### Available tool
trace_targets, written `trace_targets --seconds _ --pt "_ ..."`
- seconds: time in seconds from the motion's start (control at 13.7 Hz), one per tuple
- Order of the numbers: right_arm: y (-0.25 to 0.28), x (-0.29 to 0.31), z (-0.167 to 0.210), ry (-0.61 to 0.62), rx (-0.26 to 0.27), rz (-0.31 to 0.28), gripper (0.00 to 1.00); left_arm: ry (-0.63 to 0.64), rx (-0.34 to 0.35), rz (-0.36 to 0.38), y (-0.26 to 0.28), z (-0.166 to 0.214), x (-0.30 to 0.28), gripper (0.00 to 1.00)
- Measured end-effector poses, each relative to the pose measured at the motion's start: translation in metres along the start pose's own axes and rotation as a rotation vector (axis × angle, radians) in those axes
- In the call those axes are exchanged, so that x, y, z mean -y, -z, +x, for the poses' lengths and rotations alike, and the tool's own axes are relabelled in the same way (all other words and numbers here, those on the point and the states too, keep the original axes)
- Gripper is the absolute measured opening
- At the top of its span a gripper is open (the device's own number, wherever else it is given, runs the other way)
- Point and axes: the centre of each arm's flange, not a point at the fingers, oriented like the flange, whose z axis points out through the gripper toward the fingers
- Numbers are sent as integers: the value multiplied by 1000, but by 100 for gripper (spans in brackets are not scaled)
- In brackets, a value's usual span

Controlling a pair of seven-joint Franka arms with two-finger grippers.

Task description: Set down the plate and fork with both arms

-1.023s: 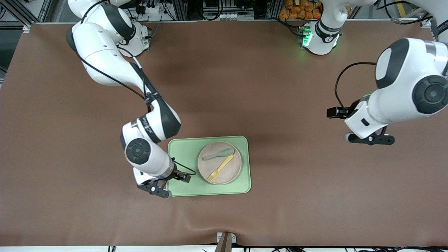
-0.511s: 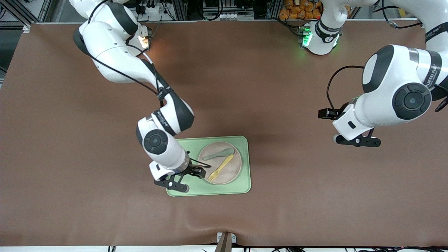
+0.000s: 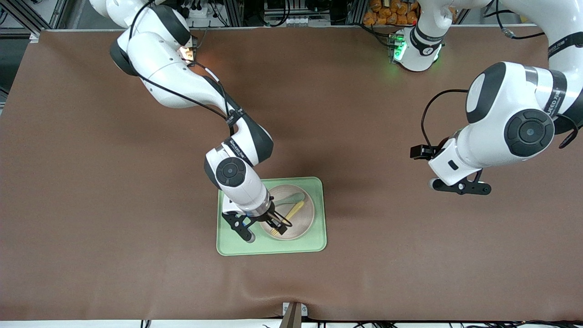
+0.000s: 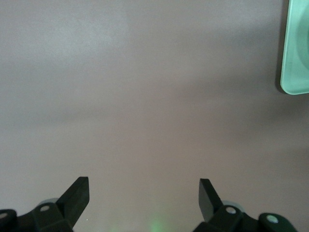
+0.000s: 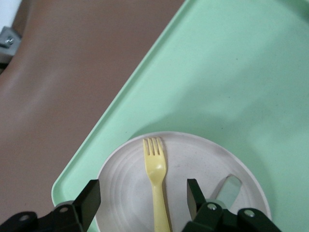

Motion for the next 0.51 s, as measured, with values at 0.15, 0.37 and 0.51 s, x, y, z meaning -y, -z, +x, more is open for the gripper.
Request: trace_targets --seconds 0.15,0.37,0.51 --pt "-13 -4 0 -63 3 3 78 0 3 0 -3 2 0 100" --pt "-35 -8 -5 -98 11 11 75 0 4 0 -5 4 0 100" --pt "-41 -8 -10 -108 13 27 72 1 3 -1 -5 4 0 100"
